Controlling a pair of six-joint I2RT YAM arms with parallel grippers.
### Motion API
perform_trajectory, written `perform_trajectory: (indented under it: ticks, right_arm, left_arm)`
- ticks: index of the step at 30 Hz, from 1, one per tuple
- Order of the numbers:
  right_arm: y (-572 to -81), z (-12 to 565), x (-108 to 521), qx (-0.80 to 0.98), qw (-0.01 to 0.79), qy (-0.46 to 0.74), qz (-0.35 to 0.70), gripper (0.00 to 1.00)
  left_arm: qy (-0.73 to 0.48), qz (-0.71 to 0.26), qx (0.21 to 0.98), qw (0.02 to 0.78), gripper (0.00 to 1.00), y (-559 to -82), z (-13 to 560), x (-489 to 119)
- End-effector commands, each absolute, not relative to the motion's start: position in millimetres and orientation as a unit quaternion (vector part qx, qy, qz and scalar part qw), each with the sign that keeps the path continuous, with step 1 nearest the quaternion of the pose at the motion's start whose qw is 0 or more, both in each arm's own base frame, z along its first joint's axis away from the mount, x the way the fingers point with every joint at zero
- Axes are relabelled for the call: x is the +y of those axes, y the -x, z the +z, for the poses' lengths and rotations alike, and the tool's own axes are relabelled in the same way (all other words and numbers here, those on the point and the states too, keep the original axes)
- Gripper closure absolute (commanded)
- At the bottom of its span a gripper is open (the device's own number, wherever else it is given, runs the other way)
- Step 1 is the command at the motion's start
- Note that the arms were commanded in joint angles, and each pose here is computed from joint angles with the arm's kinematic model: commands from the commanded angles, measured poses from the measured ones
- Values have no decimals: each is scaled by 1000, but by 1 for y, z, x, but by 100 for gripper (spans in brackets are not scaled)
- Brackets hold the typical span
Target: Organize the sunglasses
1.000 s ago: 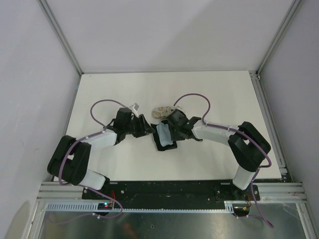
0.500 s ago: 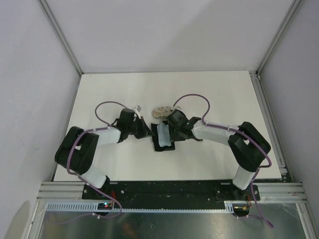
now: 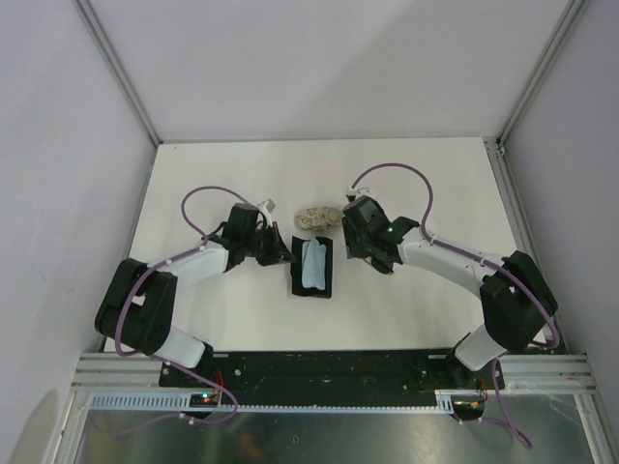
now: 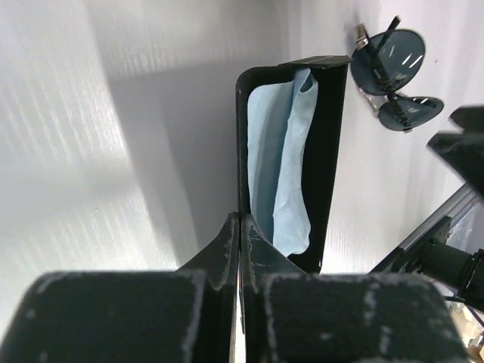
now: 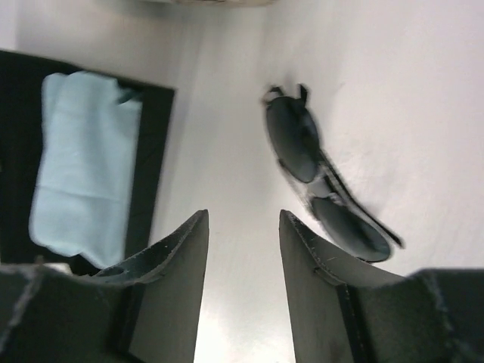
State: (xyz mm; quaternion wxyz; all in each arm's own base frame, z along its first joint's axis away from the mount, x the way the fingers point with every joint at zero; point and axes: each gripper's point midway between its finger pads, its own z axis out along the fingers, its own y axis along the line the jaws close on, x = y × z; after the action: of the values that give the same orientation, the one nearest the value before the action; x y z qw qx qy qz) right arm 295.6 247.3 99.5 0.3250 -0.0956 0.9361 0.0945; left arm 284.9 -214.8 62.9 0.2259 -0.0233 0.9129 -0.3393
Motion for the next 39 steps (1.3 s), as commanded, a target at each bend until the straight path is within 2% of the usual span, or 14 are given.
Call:
perform_trajectory:
  ticks: [1, 10, 17, 30, 36, 39]
  right_arm:
    - [-311, 102, 213, 932, 338, 122, 34, 53]
    - [-320, 66, 192, 931, 305, 196, -43, 57]
    - [-328, 46, 186, 946, 268, 182, 8, 52]
    - [-307, 17, 209, 950, 212, 220, 57, 56]
    - [-306, 2, 202, 958, 200, 202, 28, 69]
    - [-307, 10, 207, 959, 207, 189, 48, 74]
  left_arm:
    - [-2, -332, 913, 235, 100, -286, 79, -212]
    - [-18, -323, 920, 223, 100, -282, 81, -210]
    - [-27, -330, 917, 222, 100, -281, 85, -212]
    - [-29, -333, 917, 218, 100, -281, 84, -214]
    - [-28, -331, 918, 218, 100, -282, 83, -213]
    - [-28, -330, 918, 220, 100, -282, 83, -213]
